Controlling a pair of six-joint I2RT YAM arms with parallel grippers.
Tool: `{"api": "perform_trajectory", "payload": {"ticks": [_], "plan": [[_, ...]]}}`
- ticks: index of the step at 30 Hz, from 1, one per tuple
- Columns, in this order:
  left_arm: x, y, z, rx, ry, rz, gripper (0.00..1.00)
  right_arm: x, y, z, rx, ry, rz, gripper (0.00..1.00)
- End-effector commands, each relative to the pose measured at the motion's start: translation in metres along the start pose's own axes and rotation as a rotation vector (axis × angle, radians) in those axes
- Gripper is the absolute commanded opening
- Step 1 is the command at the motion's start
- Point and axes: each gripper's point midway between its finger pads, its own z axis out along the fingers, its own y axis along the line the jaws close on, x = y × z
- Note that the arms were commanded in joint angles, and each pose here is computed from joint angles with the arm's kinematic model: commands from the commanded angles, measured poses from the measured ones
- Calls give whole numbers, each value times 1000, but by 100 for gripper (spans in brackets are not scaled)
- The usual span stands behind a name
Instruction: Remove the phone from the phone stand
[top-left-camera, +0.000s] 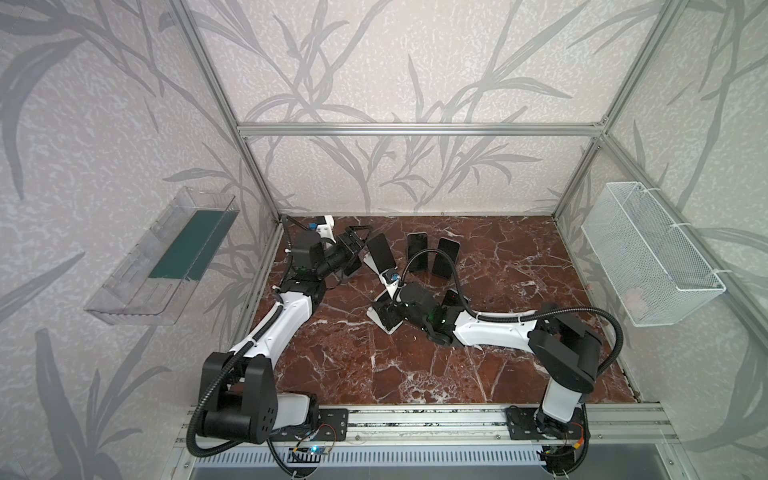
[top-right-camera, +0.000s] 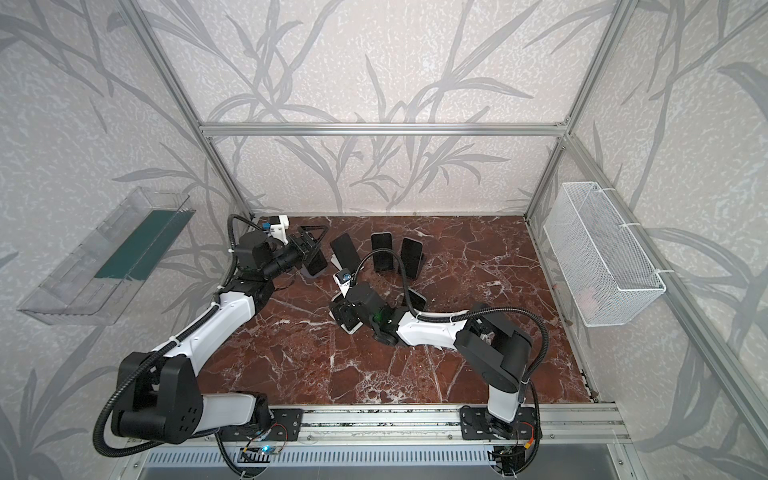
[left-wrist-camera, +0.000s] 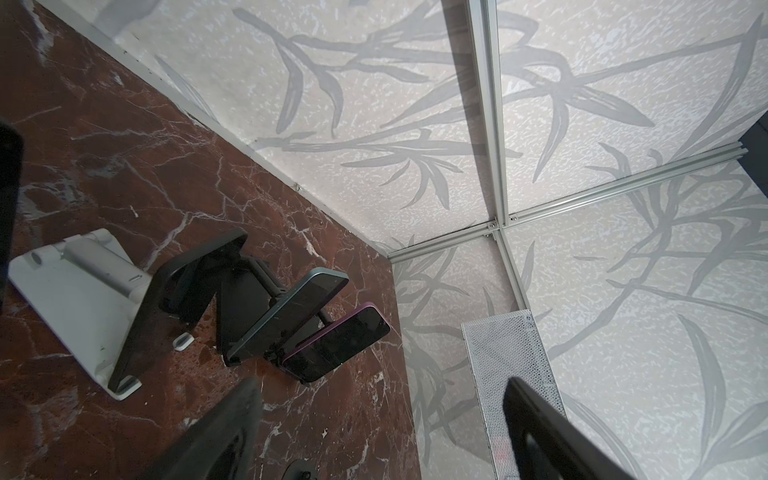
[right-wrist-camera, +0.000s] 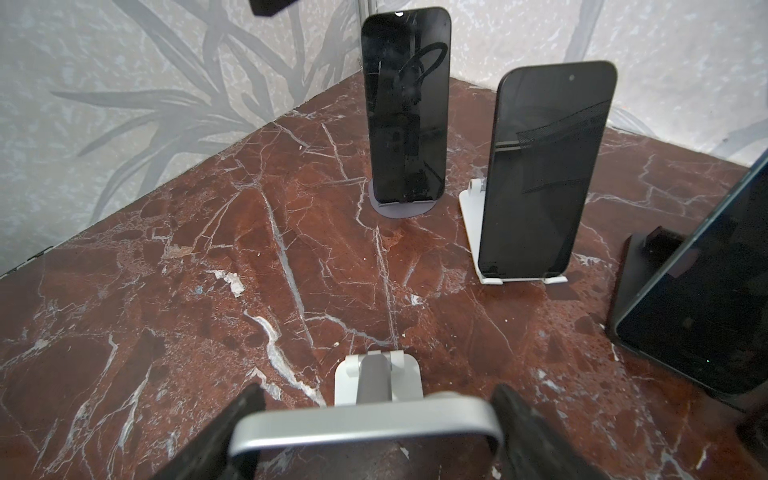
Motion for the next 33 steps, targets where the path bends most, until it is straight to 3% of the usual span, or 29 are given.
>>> {"api": "perform_trajectory", "payload": {"ticks": [1,14,33], "plan": [[0,-11,3,39,13,8,90,1,-2,-1,-3,-8,12,80],[1,-12,3,40,18,5,89,-10,1,-11,-20,-27,-7,63],[2,-17,2,50,26,12,89,-41,10,-35,-66,-72,-40,56]]}}
